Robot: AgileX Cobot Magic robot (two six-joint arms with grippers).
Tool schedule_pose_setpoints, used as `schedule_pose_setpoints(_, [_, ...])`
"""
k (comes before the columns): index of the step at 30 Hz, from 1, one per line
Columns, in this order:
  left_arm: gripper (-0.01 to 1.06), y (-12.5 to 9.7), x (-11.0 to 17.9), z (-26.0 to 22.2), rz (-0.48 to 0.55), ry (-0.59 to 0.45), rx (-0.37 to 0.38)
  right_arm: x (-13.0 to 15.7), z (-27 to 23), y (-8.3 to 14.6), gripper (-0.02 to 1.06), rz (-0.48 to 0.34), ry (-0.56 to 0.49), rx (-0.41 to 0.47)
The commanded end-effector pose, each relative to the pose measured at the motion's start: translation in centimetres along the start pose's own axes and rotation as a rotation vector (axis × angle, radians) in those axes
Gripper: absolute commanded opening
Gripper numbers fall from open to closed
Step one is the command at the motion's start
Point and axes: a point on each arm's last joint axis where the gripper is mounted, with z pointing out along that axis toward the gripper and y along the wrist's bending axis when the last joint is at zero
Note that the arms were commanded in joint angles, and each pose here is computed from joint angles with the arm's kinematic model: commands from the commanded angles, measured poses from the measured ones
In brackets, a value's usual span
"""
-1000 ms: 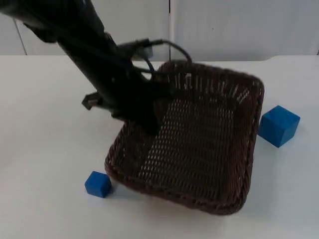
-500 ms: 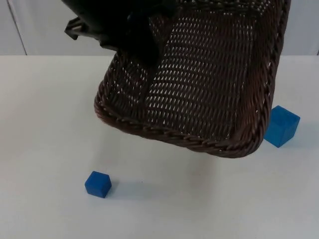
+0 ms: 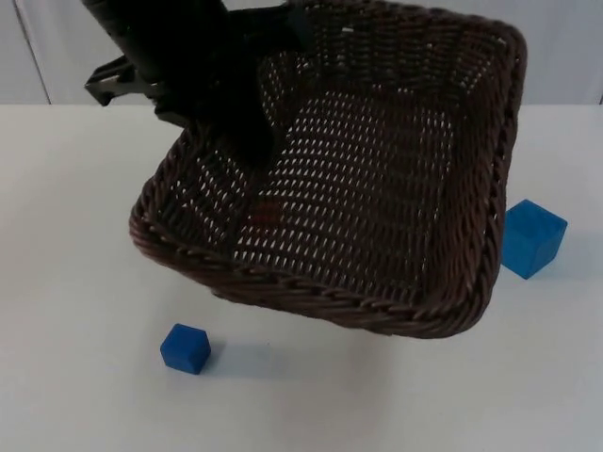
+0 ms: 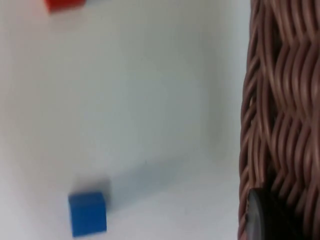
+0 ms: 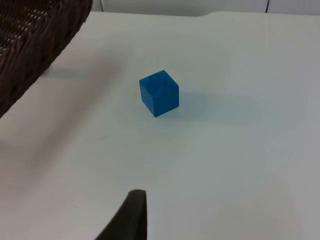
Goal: Pick up the basket with the left hand and place the largest block into the basket with the right hand.
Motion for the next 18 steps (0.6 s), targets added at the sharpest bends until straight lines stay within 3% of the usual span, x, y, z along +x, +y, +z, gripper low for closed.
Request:
schedule_pose_setpoints(1, [0.0, -0.5, 0.5, -0.8, -0.035, 0.027, 0.025, 0.0, 0.0, 0.0, 1.05, 0.002, -0.012, 0.01])
schedule_pose_setpoints(7, [0.0, -0.7, 1.0, -1.6, -0.058, -0.002, 0.025, 0.0, 0.0, 0.0, 1.05, 0.002, -0.012, 0.01])
schedule_pose_setpoints(18, [0.0, -0.2, 5.5, -2.9, -0.08, -0.076, 0.009, 0.0, 0.0, 0.0, 1.05, 0.003, -0.012, 0.008])
